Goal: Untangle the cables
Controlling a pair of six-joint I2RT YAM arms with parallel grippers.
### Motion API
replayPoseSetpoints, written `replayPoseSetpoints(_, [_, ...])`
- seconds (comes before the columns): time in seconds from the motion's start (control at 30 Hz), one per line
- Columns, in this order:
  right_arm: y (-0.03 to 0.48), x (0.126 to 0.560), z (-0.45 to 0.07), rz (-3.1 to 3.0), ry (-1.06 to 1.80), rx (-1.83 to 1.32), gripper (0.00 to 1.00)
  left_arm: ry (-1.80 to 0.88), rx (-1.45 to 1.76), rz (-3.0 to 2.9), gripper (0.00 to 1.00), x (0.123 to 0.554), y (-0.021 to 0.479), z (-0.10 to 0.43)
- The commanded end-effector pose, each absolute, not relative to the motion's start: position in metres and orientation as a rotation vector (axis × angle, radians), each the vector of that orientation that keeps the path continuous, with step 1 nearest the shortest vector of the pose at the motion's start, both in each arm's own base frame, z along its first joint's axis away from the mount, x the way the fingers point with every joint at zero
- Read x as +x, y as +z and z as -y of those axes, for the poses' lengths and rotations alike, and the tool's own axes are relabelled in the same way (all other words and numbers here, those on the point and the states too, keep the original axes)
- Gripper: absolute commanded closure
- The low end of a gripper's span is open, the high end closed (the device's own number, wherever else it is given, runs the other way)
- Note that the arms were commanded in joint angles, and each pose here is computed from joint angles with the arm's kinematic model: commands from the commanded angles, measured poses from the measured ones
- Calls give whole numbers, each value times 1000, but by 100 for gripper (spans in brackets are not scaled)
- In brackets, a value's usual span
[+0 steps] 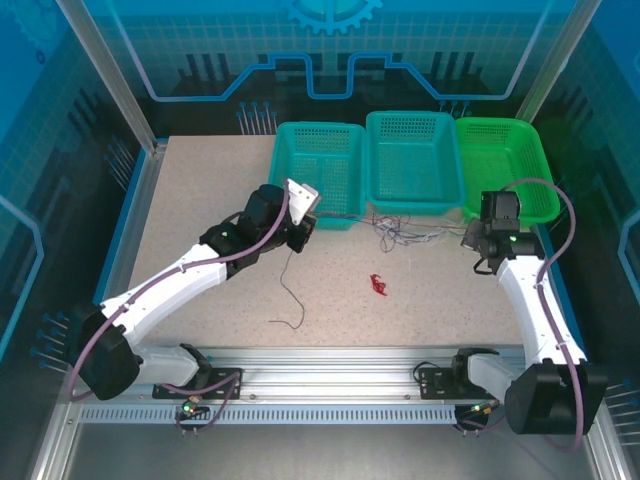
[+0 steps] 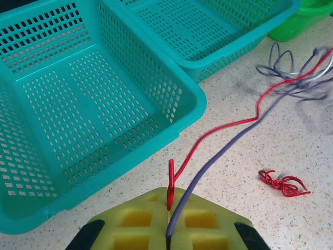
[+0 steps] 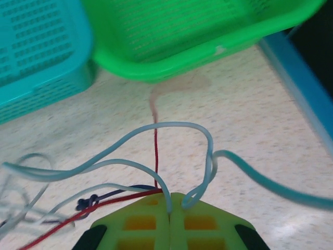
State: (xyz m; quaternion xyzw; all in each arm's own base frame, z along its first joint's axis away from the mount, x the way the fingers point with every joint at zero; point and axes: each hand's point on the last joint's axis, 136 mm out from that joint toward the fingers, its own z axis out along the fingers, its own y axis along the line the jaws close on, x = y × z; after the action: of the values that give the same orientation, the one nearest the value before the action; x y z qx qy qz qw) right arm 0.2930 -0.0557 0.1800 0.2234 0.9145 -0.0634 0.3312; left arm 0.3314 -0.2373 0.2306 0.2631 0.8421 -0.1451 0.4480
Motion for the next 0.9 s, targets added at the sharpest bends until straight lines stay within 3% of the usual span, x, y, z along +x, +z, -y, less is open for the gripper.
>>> replayPoseSetpoints(0.0, [186,303,11,-2403,139,448,100,-390,624,-2125,100,324,224,232])
replayPoseSetpoints(0.13, [167,279,27,-2470,39,628,98,-375,638,-2151,100,323,215,231])
replayPoseSetpoints(0.2, [159,278,-3,-2504,228,532,73,-441,673,-2147,100,317,211,240])
replayPoseSetpoints(0.3, [161,272,-55,-2491,547,355,53,-553,793,-2108,100,300,200,262])
replayPoseSetpoints(0.4, [180,265,-96,-2401,659,147,39,-558,847,-2098,100,291,189,269])
replayPoseSetpoints(0.43, [186,264,-108,-2365,682,81,31,-563,852,-2095,100,290,188,270])
replayPoseSetpoints(0.47, [190,263,-120,-2330,700,15,18,-572,863,-2091,100,288,186,271])
replayPoseSetpoints(0.5, [191,260,-135,-2305,712,-57,13,-575,877,-2083,100,286,186,272])
replayPoseSetpoints(0.67, [174,259,-193,-2312,818,-244,11,-533,936,-2084,100,283,180,269])
replayPoseSetpoints(0.87, [111,272,-220,-2535,601,-360,10,-492,936,-2110,100,283,174,262])
